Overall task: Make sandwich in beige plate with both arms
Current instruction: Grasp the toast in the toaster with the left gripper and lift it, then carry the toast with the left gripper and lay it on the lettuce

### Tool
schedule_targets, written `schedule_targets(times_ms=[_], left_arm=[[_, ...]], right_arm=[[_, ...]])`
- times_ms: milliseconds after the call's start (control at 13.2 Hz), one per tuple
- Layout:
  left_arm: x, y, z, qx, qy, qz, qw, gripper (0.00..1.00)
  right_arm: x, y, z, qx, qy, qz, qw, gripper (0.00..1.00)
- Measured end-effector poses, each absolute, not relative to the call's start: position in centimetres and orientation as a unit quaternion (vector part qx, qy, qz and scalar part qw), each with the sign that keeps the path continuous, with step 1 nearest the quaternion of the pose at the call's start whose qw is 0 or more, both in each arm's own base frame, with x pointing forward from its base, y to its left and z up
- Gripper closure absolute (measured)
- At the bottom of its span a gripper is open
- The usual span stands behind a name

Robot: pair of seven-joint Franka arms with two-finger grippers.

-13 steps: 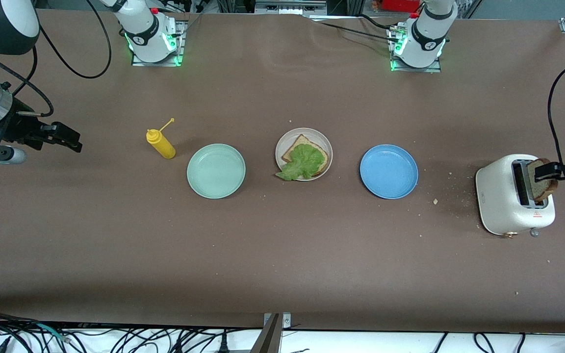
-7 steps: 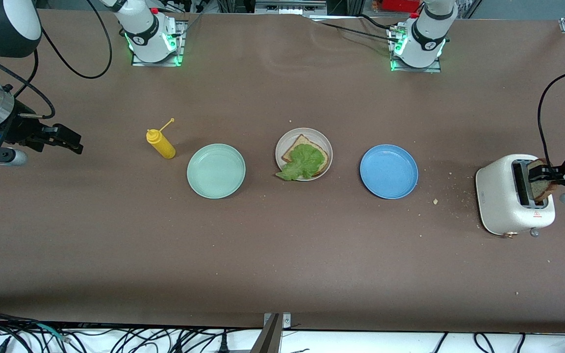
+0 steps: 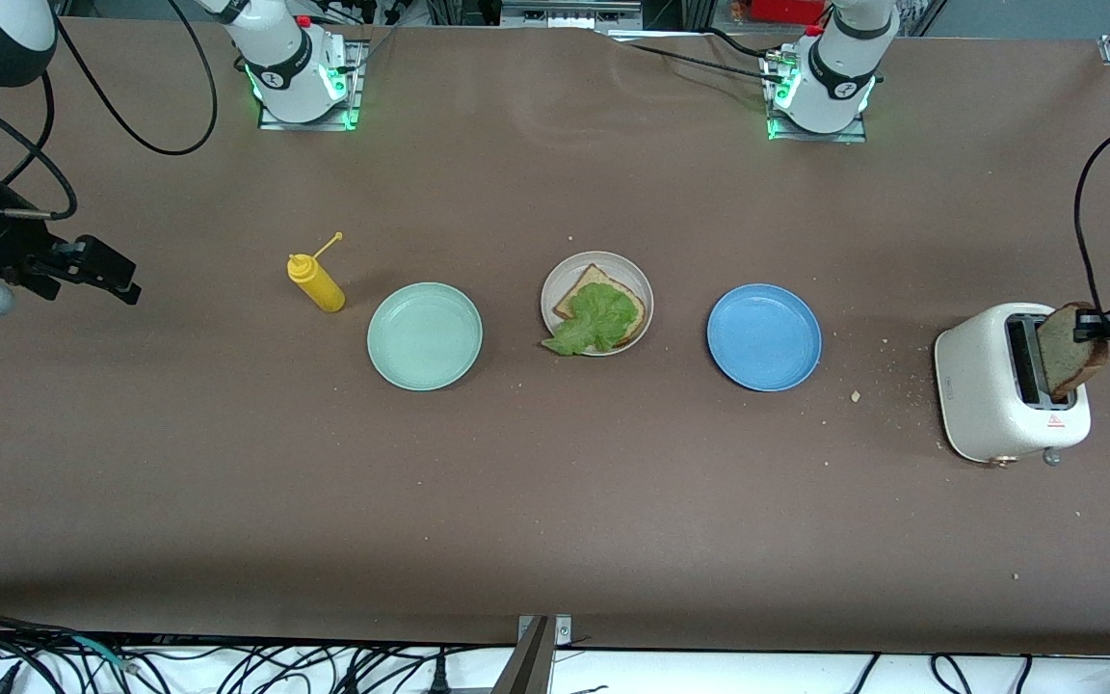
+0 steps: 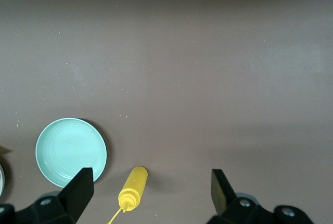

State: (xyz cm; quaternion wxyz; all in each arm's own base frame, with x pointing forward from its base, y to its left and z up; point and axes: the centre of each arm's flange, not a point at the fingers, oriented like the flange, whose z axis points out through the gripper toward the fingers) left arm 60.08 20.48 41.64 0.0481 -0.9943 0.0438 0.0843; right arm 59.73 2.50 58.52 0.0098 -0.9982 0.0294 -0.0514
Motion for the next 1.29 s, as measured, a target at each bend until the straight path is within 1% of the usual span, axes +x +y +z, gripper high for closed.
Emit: schedule_targets(times_ms=[152, 303, 455, 607, 758, 910, 1138, 1289], left_arm=[[59.9, 19.4, 45.2, -0.994, 0.053, 0.072, 0.055, 0.92], [60.3, 16.0, 48.8, -0.993, 0.077, 0.065, 0.056, 0.92], [61.0, 10.1, 51.9, -0.989, 0.122, 0.065, 0.048, 0.92], [61.4, 3.6, 53.0, -0.984, 0.166, 0.058, 0.016, 0.92], [61.5, -0.7, 51.6, -0.979, 0.184, 0.065, -0.059, 0.92], [62.1, -4.1, 48.2, -0.967, 0.19, 0.086, -0.147, 0.92], [62.6, -11.3, 43.0, -0.93, 0.196, 0.127, -0.285, 0.92], [62.4, -16.0, 39.9, -0.9, 0.195, 0.157, -0.356, 0.92]], right_arm=[[59.8, 2.5, 58.4, -0.998, 0.029, -0.05, 0.01, 0.0], [59.8, 2.5, 58.3, -0.998, 0.029, -0.048, 0.009, 0.0], [59.8, 2.4, 58.1, -0.999, 0.029, -0.044, 0.009, 0.0], [59.8, 2.4, 58.0, -0.999, 0.029, -0.043, 0.009, 0.0], [59.8, 2.4, 58.0, -0.999, 0.029, -0.043, 0.009, 0.0], [59.8, 2.4, 58.0, -0.999, 0.029, -0.043, 0.009, 0.0], [59.8, 2.3, 57.9, -0.999, 0.03, -0.042, 0.009, 0.0], [59.8, 2.3, 57.9, -0.999, 0.03, -0.042, 0.009, 0.0]])
